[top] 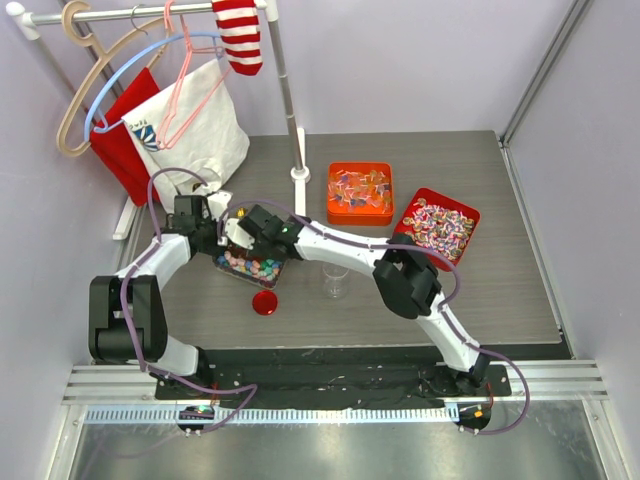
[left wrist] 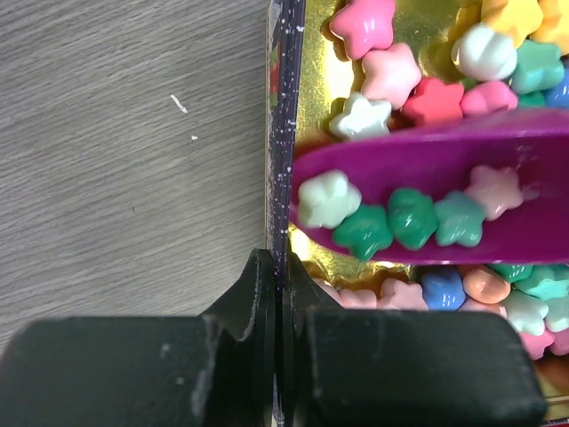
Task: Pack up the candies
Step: Scoop the fake candies from the storage box.
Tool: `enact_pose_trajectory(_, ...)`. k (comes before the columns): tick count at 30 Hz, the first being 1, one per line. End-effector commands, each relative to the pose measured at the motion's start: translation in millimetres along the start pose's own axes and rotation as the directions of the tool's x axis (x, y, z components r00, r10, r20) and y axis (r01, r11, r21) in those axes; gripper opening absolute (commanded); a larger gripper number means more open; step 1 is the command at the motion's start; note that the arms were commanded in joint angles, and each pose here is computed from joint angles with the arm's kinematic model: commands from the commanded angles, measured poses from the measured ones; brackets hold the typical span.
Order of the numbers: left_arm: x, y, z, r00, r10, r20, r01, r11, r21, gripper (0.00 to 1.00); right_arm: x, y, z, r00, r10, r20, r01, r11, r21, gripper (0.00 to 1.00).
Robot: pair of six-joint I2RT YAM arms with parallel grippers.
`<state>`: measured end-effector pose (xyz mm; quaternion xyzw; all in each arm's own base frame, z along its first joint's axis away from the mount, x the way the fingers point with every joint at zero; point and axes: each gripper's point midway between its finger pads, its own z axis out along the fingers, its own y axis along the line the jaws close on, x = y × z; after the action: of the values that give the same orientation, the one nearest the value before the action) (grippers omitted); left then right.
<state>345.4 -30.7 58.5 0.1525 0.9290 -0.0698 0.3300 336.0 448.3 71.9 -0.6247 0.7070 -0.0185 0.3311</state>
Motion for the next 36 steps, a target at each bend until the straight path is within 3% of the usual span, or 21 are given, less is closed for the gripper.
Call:
enact_pose_trajectory(1,-45,-10,-6,0.988,0.004,0.154,-0.013,0.998,0.061,0.0,-20,-17,-29,0.992,0.089,0.085,-0.088,0.996,-0.019,0.01)
enact_pose_trajectory(13,-42,-7,-1,0.99,0.003,0.141,-0.01,0.999,0.051,0.0,-19,-39,-49,0.968,0.195,0.155,-0.182,0.978,-0.098,0.01)
enact_pose_trajectory(22,-37,7,3,0.992,-0.032,0.123,0.029,0.999,0.026,0.0,-21,-26,-71,0.964,0.185,0.191,-0.147,0.97,-0.193,0.01)
enact_pose_trajectory(36,-38,22,6,0.984,-0.132,0.118,0.127,0.991,0.05,0.0,0,-68,-126,0.939,0.229,0.256,-0.191,0.968,-0.165,0.01)
